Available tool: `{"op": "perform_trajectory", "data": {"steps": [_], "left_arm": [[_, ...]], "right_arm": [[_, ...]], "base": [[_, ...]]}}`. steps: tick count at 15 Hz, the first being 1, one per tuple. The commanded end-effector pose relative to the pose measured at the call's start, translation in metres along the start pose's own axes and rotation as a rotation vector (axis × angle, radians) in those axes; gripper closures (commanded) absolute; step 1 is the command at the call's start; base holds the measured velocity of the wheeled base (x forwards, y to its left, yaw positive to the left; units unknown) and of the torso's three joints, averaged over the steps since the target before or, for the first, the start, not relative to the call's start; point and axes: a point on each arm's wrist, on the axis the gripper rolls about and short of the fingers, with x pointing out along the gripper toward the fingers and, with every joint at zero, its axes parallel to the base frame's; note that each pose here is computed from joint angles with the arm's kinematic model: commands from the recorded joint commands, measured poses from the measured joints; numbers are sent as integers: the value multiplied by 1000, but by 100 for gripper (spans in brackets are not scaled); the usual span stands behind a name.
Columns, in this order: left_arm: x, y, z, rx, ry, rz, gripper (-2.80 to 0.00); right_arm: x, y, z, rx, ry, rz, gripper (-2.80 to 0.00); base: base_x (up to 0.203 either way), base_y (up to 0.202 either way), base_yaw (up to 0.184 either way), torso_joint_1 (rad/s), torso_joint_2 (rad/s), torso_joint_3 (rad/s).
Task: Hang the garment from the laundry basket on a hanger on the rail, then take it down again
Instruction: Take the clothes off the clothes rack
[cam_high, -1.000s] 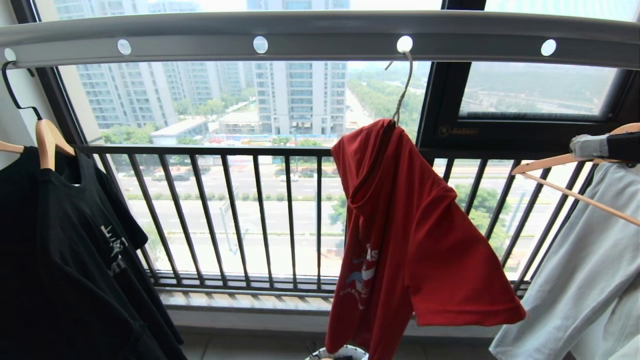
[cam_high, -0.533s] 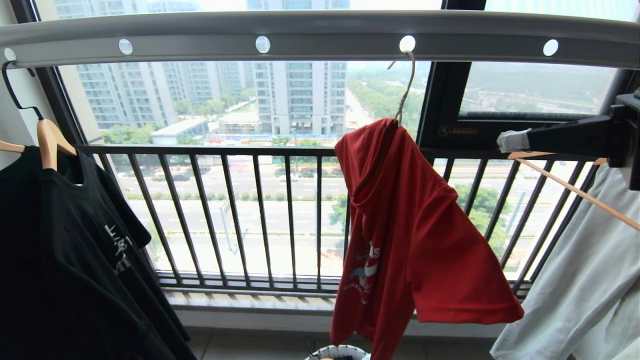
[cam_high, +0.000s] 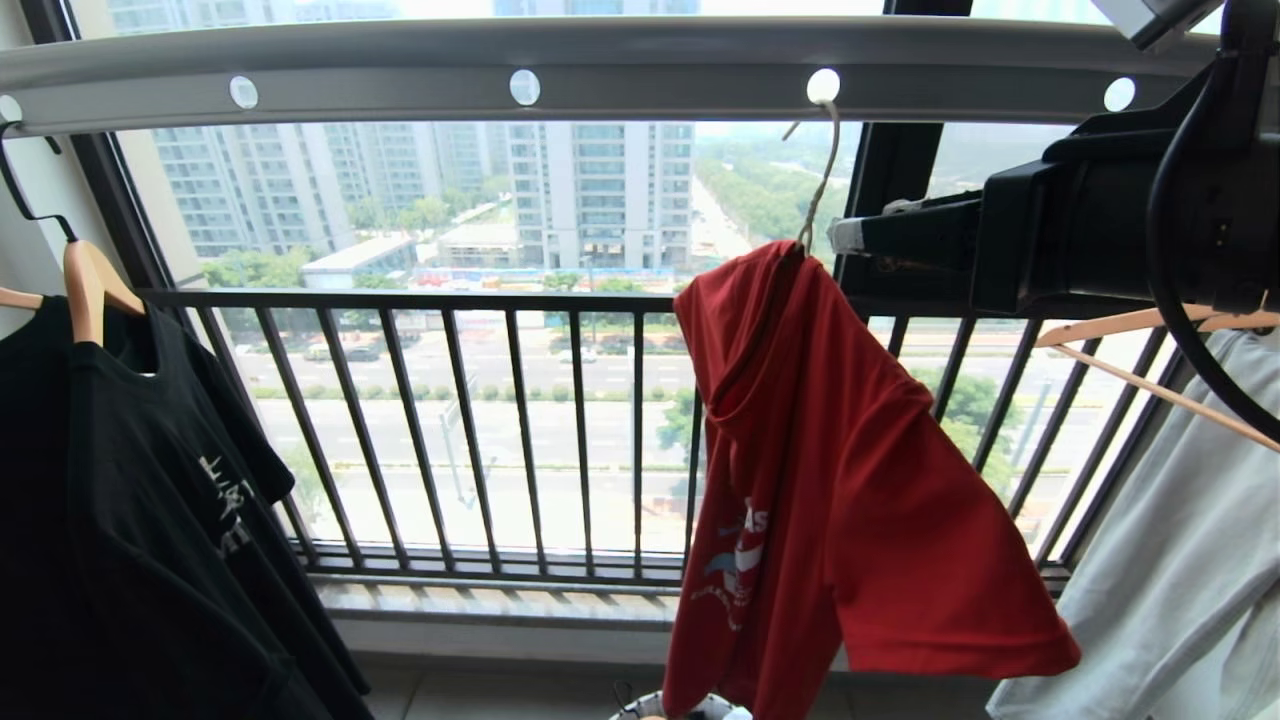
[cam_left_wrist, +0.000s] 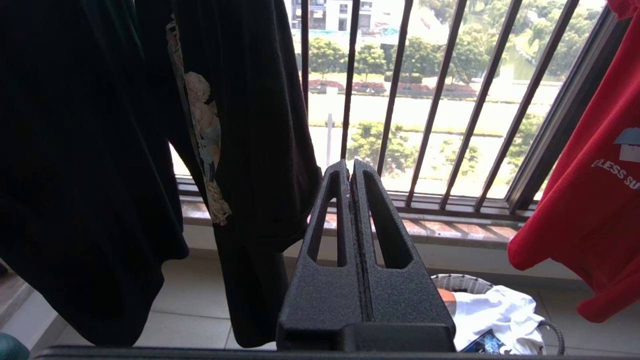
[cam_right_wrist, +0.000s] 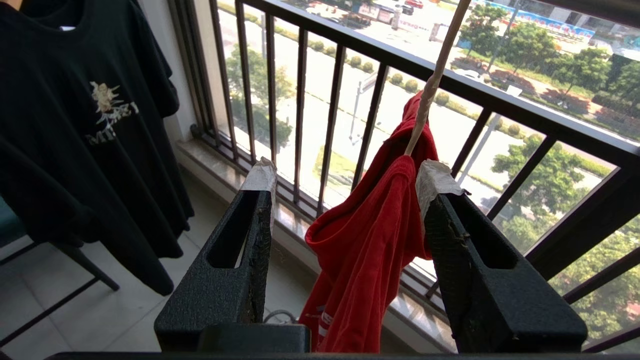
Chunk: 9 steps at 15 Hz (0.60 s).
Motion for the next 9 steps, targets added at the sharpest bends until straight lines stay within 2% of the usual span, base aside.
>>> {"op": "perform_trajectory", "data": {"steps": [1,3,4,7,9], "left_arm": [[0,0,0,-1,0,1,0],[0,0,0,-1,0,1,0],[0,0,0,-1,1,1,0],[0,0,0,-1,0,1,0],[0,0,0,-1,0,1,0]], "right_arm": [[22,2,-5,-7,-14,-66,-280],[28,5,-4,-39,-54,-134,-280],[31,6,-5,-42,-62,-138,-280],[49,7,-11,-41,-81,-202,-280],[61,6,-11,-28,-130,-250,-280]], "base": [[0,0,0,0,0,0],[0,0,0,0,0,0],[0,0,0,0,0,0],[0,0,0,0,0,0],[0,0,0,0,0,0]]}}
